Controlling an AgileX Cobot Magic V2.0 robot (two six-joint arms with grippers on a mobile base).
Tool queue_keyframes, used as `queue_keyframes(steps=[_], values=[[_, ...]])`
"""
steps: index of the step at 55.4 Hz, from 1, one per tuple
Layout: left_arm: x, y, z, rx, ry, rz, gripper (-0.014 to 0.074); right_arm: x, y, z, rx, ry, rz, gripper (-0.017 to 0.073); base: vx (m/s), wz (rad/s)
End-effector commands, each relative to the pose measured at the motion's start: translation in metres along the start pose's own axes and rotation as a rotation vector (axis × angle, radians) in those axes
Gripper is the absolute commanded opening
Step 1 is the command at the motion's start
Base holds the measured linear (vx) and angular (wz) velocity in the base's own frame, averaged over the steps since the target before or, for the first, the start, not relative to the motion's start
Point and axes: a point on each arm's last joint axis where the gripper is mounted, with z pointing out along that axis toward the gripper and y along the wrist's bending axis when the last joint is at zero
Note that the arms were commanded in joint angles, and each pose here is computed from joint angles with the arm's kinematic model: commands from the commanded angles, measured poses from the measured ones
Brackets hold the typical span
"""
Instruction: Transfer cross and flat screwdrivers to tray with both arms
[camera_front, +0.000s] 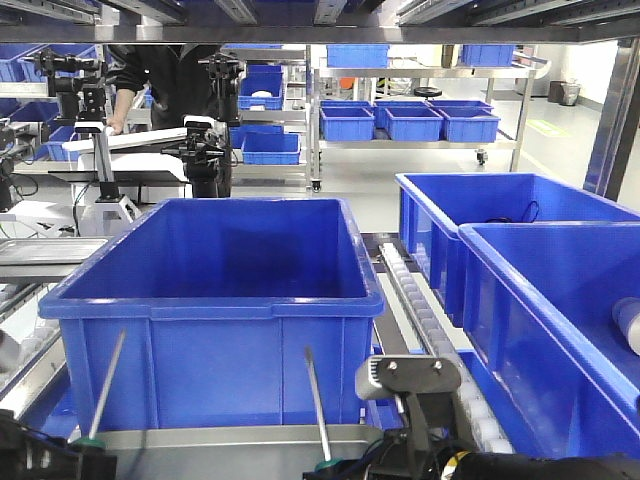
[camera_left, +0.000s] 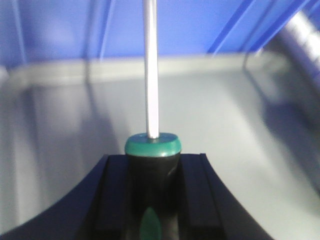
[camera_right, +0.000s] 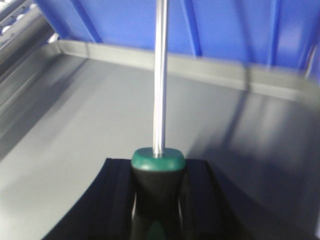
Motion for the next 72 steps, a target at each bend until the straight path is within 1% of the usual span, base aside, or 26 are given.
queue_keyframes(steps=[1, 4, 11, 15, 19, 22, 26, 30, 33, 42, 46, 53, 61, 72], values=[[-0.011, -0.006, -0.003, 0.025, -0.055, -0.019, 0.0136, -0.015, 0.008, -0.01, -0.03, -0.078, 0.018, 0.0323, 0.0, 0.0], [-0.01, -0.005, 0.0, 0.025, -0.034, -0.022, 0.0184, -0.014, 0.008, -0.01, -0.031, -0.066, 0.018, 0.0399, 0.0, 0.0], [-0.008, -0.005, 0.001, 0.028, -0.009, -0.023, 0.0359, -0.014, 0.008, -0.01, -0.031, -0.069, 0.019, 0.054, 0.0, 0.0], [-0.008, -0.005, 0.001, 0.028, -0.01, -0.022, 0.0459, -0.016, 0.008, -0.011, -0.031, -0.087, 0.018, 0.0576, 0.0, 0.0], [-0.009, -0.006, -0.001, 0.029, -0.024, -0.02, 0.0526, -0.02, 0.009, -0.018, -0.036, -0.123, 0.01, 0.0584, 0.0, 0.0], [-0.011, -0.007, -0.005, 0.028, -0.04, 0.008, 0.0559, -0.024, 0.01, -0.025, -0.042, -0.154, -0.005, 0.0583, 0.0, 0.0], [-0.015, -0.009, -0.011, 0.027, -0.069, 0.051, 0.0572, -0.029, 0.014, -0.039, -0.051, -0.208, -0.051, 0.0583, 0.0, 0.0], [-0.021, -0.014, -0.022, 0.031, -0.118, 0.077, 0.057, -0.035, 0.017, -0.056, -0.065, -0.27, -0.09, 0.0583, 0.0, 0.0], [-0.025, -0.018, -0.034, 0.037, -0.173, 0.094, 0.0568, -0.038, 0.02, -0.069, -0.075, -0.317, -0.108, 0.0583, 0.0, 0.0], [-0.034, -0.032, -0.081, 0.06, -0.394, 0.141, 0.0565, -0.05, 0.025, -0.102, -0.089, -0.491, -0.154, 0.0583, 0.0, 0.0], [-0.033, -0.037, -0.101, 0.071, -0.487, 0.154, 0.0565, -0.053, 0.026, -0.111, -0.095, -0.537, -0.153, 0.0583, 0.0, 0.0], [-0.026, -0.041, -0.121, 0.087, -0.554, 0.171, 0.0565, -0.053, 0.027, -0.117, -0.102, -0.554, -0.154, 0.0583, 0.0, 0.0], [-0.02, -0.044, -0.135, 0.1, -0.591, 0.184, 0.0565, -0.053, 0.027, -0.117, -0.103, -0.548, -0.154, 0.0583, 0.0, 0.0], [-0.019, -0.044, -0.137, 0.102, -0.596, 0.186, 0.0565, -0.053, 0.027, -0.117, -0.103, -0.548, -0.154, 0.0583, 0.0, 0.0]])
